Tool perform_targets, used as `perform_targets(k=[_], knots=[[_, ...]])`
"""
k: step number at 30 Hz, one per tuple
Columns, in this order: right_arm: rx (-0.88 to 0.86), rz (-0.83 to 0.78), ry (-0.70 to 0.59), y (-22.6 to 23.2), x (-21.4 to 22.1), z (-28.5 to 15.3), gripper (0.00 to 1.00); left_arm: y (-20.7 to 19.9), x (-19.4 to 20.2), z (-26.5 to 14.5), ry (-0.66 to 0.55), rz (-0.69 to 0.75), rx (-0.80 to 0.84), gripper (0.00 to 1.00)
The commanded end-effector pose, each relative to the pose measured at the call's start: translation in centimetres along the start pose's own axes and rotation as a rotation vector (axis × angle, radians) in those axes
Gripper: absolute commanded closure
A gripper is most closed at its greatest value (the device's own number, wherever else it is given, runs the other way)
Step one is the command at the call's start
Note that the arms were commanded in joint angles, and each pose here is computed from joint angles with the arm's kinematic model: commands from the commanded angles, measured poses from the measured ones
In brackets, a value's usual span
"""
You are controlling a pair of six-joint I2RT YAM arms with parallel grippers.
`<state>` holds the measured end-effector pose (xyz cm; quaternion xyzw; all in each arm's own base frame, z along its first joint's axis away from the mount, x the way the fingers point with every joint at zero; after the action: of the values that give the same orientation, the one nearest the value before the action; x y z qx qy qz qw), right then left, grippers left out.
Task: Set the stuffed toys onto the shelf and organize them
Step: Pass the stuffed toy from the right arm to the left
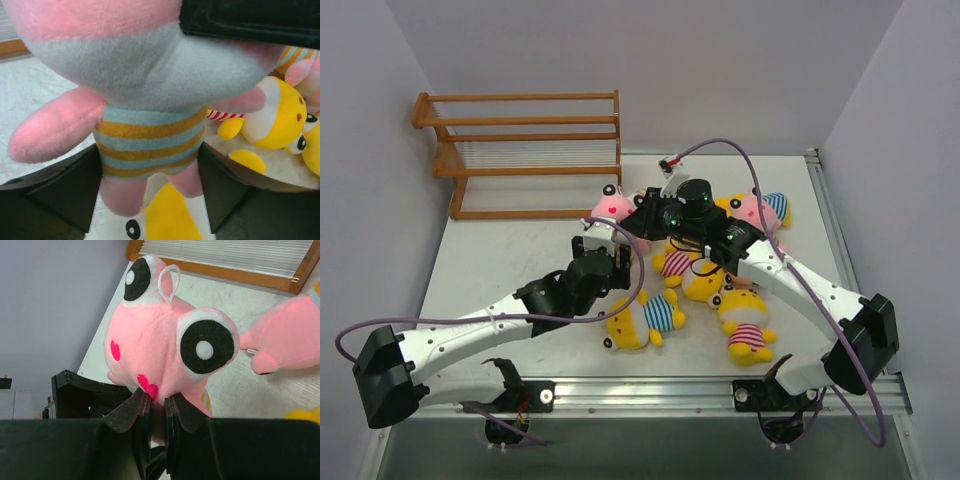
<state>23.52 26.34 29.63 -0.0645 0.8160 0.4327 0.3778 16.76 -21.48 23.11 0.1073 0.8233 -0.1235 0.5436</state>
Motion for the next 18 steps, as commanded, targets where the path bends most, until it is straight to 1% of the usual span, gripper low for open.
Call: perform_targets(k=[1, 2, 4, 5, 8, 9, 10, 13, 15, 16, 17, 18], knots=[[-0.082, 0.013, -0.076, 1.9, -1.1, 0.2, 1.0, -0.6, -1.1, 0.3, -0.052, -0.055, -0.024, 0.28], [-0.078, 0.017, -0.074, 1.8, -1.0, 0.4, 1.0, -0.7, -1.0, 0.4, -0.052, -0.055, -0.026, 0.4], [-0.075, 0.019, -0.07, 1.6, -0.8, 0.6, 1.0, -0.6, -1.0, 0.5, -0.053, -0.056, -0.038, 0.53], [-0.07, 0.02, -0.067, 1.5, -0.7, 0.7, 1.0, -0.6, -1.0, 0.4, -0.054, -0.057, -0.038, 0.65], [-0.061, 0.022, -0.06, 1.1, -0.3, 0.9, 1.0, -0.4, -1.1, 0.3, -0.059, -0.059, -0.035, 0.82], [-0.06, 0.022, -0.057, 1.1, -0.2, 1.0, 1.0, -0.2, -1.0, 0.2, -0.059, -0.055, -0.037, 0.91], [-0.057, 0.023, -0.055, 1.0, -0.1, 1.0, 1.0, -0.2, -1.0, 0.1, -0.06, -0.054, -0.035, 0.96], [-0.054, 0.018, -0.054, 0.8, -0.1, 1.3, 1.0, 0.4, -0.9, -0.1, -0.057, -0.057, -0.023, 0.98], [-0.052, 0.015, -0.054, 0.8, -0.2, 1.4, 0.95, 1.1, -0.9, -0.1, -0.054, -0.067, -0.025, 0.97], [-0.054, 0.01, -0.057, 0.8, -0.3, 1.4, 0.92, 1.4, -0.8, -0.1, -0.049, -0.068, -0.022, 0.98], [-0.053, 0.009, -0.06, 0.8, -0.4, 1.4, 0.81, 1.5, -0.8, -0.1, -0.041, -0.075, -0.008, 0.98], [-0.051, 0.005, -0.059, 0.8, -0.5, 1.5, 0.74, 2.2, -0.9, -0.1, -0.043, -0.089, -0.019, 0.97]])
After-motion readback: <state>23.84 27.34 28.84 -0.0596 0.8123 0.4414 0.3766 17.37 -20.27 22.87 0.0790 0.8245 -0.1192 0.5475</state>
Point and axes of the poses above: each gripper's point midway between its finger pads, its own z axis out along the fingers, its own y axis along the line the jaws close on, x = y × z, the point moved 10 cm from there along -z, back along the fingers, and after that the axes turned 4 degrees about z, right-handed, at the moved point
